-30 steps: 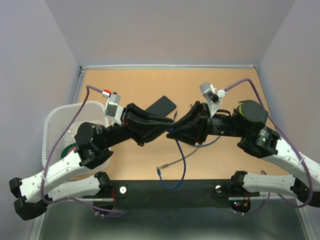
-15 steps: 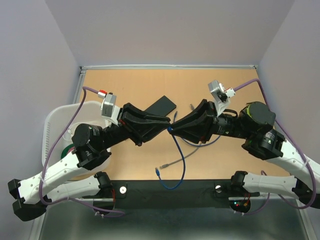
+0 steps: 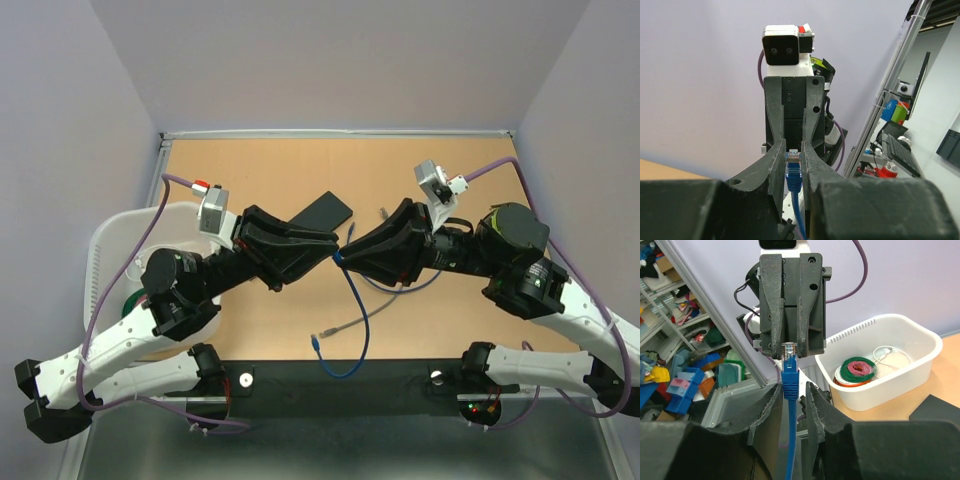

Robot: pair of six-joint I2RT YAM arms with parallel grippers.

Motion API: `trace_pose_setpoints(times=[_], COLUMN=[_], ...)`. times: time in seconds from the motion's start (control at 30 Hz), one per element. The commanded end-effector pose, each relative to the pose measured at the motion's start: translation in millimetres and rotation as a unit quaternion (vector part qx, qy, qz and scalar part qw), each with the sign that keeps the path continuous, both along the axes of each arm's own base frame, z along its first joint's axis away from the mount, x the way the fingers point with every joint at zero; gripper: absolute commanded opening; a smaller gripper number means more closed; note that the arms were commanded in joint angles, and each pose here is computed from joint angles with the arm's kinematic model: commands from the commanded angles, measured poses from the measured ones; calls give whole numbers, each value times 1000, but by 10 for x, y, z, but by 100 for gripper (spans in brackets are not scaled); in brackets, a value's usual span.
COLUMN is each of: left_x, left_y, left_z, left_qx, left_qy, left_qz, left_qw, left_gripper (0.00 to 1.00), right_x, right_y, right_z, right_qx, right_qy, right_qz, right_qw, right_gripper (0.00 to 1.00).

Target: Insert the plug into the switch port

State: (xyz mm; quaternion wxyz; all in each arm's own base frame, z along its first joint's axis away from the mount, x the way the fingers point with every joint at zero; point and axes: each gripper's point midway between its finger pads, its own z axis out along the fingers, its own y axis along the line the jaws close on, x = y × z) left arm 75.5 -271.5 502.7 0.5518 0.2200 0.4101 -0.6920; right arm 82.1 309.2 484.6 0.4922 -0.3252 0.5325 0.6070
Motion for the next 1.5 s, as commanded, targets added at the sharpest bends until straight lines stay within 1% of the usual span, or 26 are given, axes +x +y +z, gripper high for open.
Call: trace_pose_setpoints(times=[0.0,0.2,0.43,0.53,0.63,0.67,0.7,0.8,0.87,0.93,0.97,1.0,1.03,1.07,1.1,1.13,1.17,1.2,1.23,1.27,1.3,1.33,1.37,1.43,1.47], left_x=[-44,-25,-9,-5,5,9,15,46,95,169,226,276,334,381,476,529,603,717,791,910,935,1013,1078,1360,1364], left_y=[72,40,33,33,28,20,21,14,12,-34,-84,-109,-156,-169,-162,-163,-170,-139,-124,-101,-110,-80,-75,30,-2], left_z=[114,101,105,111,100,90,91,67,40,-50,-128,-186,-337,-379,-451,-521,-678,-763,-925,-1031,-1129,-1282,-1332,-1621,-1726], left_qx=[-27,-24,-25,-25,-25,-24,-24,-23,-19,8,27,42,75,88,99,111,142,152,180,195,211,235,243,288,305], left_qy=[-10,-9,-7,-7,-5,-5,-4,3,14,29,37,44,57,64,79,89,104,120,134,149,153,167,172,204,212], left_qz=[-2,-1,1,1,3,3,5,9,20,33,42,53,62,73,95,108,126,156,175,205,209,229,240,280,275], left_qw=[1000,1000,1000,1000,1000,1000,1000,1000,1000,999,998,997,994,991,987,984,976,969,959,948,943,930,924,893,887], left_gripper=[0,0,0,0,0,0,0,0,0,12,26,34,40,49,53,56,66,69,72,76,78,80,81,82,82], right_x=[-44,-33,-24,-21,-19,-14,-11,3,95,177,222,347,407,474,625,689,747,865,932,1000,1057,1153,1188,1262,1283], right_y=[-75,-56,-43,-49,-43,-39,-44,-52,-81,-111,-148,-192,-216,-257,-321,-354,-399,-488,-511,-544,-581,-636,-652,-652,-640], right_z=[281,280,265,273,269,269,267,249,213,140,81,36,-13,-111,-187,-261,-420,-447,-658,-755,-843,-1001,-1072,-1249,-1294], right_qx=[38,37,35,37,36,36,36,36,36,30,26,21,13,-9,-21,-36,-66,-75,-118,-139,-160,-198,-214,-251,-259], right_qy=[-17,-16,-14,-14,-13,-13,-12,-13,-5,2,7,17,23,35,49,56,72,81,95,102,107,112,114,114,114], right_qz=[-1,-1,-2,-3,-3,-4,-5,-10,-38,-64,-80,-117,-136,-158,-203,-223,-244,-285,-306,-327,-346,-377,-388,-405,-408], right_qw=[999,999,999,999,999,999,999,999,999,998,996,993,990,987,978,972,965,952,940,929,918,898,889,872,868], right_gripper=[31,28,27,22,14,10,1,1,1,0,1,1,1,1,1,0,0,0,1,1,0,0,0,0,0])
